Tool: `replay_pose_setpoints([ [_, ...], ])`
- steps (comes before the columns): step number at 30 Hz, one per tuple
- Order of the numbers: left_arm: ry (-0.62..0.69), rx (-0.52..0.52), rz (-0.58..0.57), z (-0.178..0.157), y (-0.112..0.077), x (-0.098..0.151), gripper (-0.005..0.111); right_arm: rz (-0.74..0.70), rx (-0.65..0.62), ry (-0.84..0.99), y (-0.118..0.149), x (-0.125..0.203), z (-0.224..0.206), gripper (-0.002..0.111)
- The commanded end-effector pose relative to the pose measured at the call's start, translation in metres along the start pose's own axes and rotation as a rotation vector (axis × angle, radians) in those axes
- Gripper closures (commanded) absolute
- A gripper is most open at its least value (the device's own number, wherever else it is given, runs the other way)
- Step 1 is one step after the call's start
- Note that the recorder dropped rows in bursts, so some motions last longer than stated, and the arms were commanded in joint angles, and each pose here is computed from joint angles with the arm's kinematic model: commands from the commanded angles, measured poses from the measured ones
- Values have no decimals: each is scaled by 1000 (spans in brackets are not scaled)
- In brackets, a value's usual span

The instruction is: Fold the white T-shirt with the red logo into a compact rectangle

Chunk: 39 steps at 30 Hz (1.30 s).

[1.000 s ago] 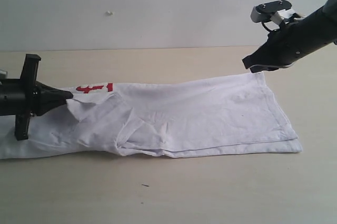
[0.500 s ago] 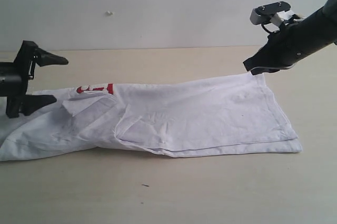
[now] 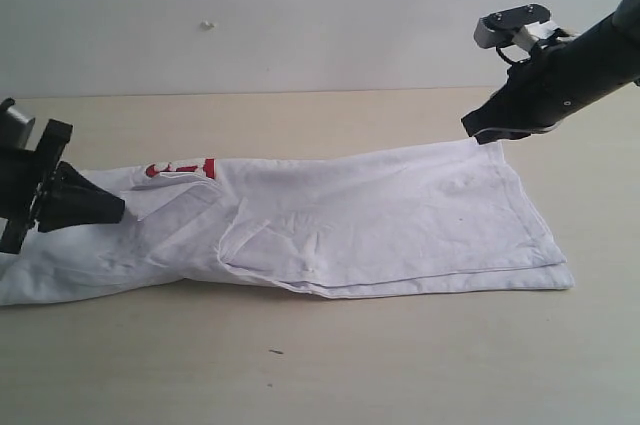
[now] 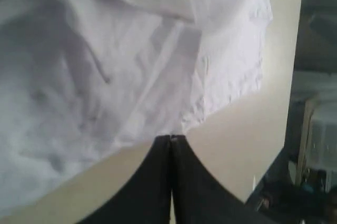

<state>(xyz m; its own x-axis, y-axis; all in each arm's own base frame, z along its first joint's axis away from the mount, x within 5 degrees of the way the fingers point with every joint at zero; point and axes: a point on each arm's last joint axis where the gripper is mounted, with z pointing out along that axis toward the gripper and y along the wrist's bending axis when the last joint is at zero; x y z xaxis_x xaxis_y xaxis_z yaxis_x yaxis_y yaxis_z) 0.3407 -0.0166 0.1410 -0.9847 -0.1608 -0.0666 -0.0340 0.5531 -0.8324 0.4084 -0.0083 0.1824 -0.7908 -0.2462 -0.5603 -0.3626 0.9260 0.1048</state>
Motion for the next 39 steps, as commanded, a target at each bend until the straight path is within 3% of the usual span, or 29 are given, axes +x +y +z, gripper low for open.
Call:
replay_pose_setpoints([
  [1, 118, -90, 35, 8, 1, 11, 107, -16, 14, -20, 0, -5, -5, 108],
  [4, 32, -204, 32, 14, 7, 4, 107, -17, 7, -16, 1, -4, -5, 108],
  [11, -126, -274, 38, 23, 3, -16, 107, -24, 11, -33, 3, -8, -14, 108],
  [21, -179, -165, -29, 64, 2, -42, 107, -36, 12, -50, 6, -12, -25, 108],
  [26, -296, -35, -18, 46, -11, -62, 107, -63, 13, -25, 6, -10, -25, 108],
  [30, -345, -62, 41, 19, -10, -70, 106, -63, 5, -18, 7, -9, -25, 108],
  [33, -338, -142, 109, -7, 0, -70, 94, -73, 3, -5, 7, -8, -25, 108],
  [37, -290, -253, 175, -46, 20, -63, 57, -81, 1, 6, 7, -7, -25, 108],
  [39, -272, -257, 159, -60, 28, -59, 40, -78, -1, 5, 7, -7, -25, 108],
])
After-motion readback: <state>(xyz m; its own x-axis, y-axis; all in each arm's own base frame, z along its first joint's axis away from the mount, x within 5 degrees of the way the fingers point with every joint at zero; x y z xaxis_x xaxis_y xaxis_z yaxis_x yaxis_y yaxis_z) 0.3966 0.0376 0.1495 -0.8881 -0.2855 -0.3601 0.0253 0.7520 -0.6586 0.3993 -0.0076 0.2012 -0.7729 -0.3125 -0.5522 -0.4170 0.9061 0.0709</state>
